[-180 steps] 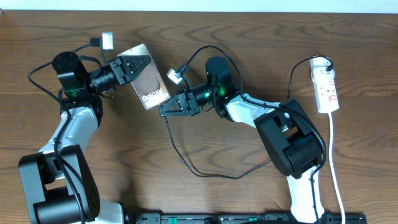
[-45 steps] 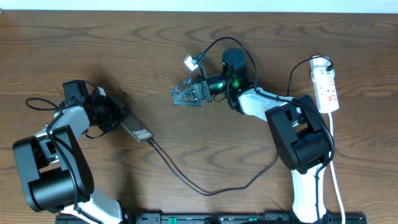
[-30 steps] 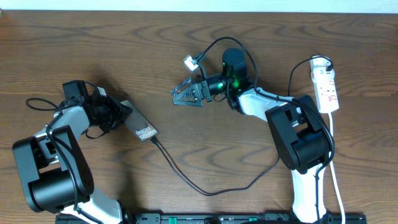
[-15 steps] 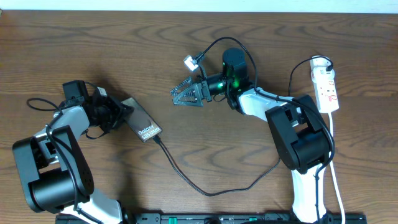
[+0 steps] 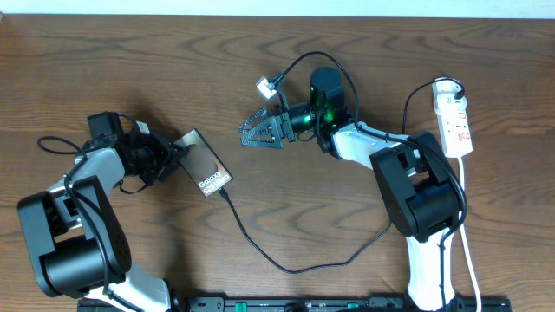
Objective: Plug charger to phone and switch on socket
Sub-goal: 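Lay the phone flat on the table and open the left gripper, then move the right gripper over to the white power strip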
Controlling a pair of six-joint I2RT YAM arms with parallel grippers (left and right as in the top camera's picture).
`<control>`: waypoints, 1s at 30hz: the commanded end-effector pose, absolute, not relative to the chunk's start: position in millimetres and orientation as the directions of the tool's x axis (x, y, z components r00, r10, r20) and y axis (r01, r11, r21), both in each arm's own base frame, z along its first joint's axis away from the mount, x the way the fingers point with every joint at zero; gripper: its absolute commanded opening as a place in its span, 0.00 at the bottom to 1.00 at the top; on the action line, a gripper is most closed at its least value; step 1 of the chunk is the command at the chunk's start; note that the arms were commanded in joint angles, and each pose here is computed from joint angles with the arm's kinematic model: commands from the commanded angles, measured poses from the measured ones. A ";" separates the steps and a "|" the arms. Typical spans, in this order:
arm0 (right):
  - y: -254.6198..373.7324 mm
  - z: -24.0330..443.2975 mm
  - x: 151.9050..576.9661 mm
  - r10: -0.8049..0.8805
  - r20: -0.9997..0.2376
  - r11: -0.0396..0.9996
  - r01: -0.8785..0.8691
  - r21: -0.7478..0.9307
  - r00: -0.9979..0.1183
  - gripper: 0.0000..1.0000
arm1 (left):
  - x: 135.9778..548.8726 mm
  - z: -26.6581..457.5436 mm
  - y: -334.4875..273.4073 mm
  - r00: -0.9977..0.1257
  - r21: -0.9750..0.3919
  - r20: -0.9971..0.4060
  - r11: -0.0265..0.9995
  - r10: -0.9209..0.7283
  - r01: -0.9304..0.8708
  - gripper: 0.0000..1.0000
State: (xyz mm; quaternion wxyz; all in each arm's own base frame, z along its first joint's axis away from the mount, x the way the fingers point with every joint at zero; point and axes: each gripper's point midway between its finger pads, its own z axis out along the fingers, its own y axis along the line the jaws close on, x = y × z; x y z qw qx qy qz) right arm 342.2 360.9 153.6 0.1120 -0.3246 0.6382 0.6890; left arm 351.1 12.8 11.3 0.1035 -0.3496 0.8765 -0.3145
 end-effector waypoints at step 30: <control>355.8 114.6 381.5 -0.131 -0.330 0.132 -0.347 0.929 -0.935 0.99 | 321.4 252.3 -10.4 -0.597 -0.738 -0.529 0.674 -0.604 -0.028 0.92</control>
